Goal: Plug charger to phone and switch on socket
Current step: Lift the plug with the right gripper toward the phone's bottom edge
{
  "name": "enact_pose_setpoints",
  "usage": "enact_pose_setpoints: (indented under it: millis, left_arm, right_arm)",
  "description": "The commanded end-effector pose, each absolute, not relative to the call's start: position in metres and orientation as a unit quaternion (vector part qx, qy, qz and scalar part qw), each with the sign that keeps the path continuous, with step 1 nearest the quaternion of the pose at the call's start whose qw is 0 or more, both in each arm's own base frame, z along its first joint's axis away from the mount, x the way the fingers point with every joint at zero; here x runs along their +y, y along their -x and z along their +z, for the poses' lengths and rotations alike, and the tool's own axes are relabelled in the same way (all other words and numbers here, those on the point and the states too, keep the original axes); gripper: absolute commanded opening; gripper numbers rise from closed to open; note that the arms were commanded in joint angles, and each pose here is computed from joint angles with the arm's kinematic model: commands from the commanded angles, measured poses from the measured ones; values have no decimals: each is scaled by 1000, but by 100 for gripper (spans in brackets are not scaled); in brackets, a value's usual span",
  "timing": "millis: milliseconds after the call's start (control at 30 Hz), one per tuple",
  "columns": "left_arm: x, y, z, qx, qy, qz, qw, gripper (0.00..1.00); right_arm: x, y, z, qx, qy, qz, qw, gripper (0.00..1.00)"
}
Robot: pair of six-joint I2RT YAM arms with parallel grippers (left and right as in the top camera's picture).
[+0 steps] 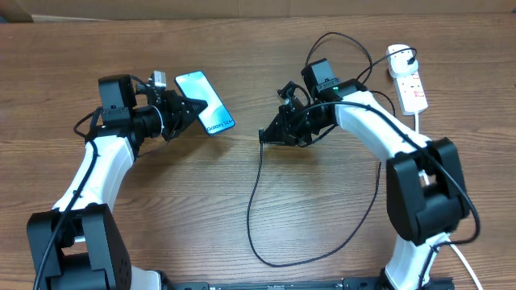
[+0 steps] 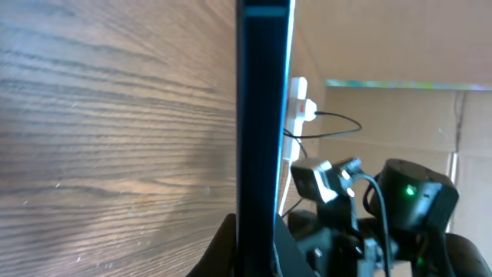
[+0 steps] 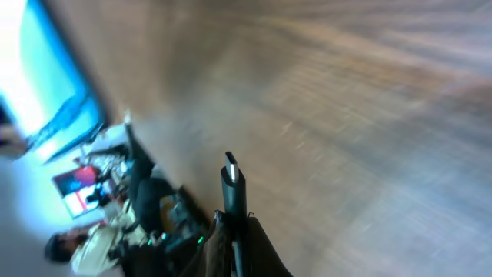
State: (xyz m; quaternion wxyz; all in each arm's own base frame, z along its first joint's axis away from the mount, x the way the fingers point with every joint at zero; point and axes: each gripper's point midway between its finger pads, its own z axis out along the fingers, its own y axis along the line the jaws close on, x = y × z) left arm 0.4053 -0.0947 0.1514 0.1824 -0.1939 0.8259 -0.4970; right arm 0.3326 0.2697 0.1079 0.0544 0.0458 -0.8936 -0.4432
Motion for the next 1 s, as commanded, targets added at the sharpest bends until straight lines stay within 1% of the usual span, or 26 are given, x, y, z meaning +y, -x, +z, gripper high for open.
enact_pose_setpoints:
  millis: [0, 67, 167, 333, 533, 767, 967]
  left_arm:
    - [-102, -405, 166, 810, 185, -528, 174, 4]
    - [-103, -407, 171, 806, 178, -536, 179, 4]
    - [-105, -409, 178, 797, 180, -549, 178, 4]
    - [-112, -406, 191, 782, 165, -578, 166, 4]
    - [-116, -401, 198, 770, 169, -600, 140, 4]
    - [-120, -394, 203, 762, 161, -616, 120, 4]
    - [-127, -384, 211, 752, 131, -638, 100, 4]
  right_arm:
    - [273, -317, 147, -870, -91, -483, 37, 4]
    - [274, -307, 158, -858, -108, -500, 45, 4]
    - [280, -285, 181, -812, -144, -562, 69, 4]
    - [281, -269, 197, -779, -161, -600, 87, 4]
    - [279, -262, 197, -779, -156, -599, 101, 4]
    - [294, -247, 200, -769, -175, -603, 118, 4]
    - [300, -242, 207, -754, -181, -619, 124, 4]
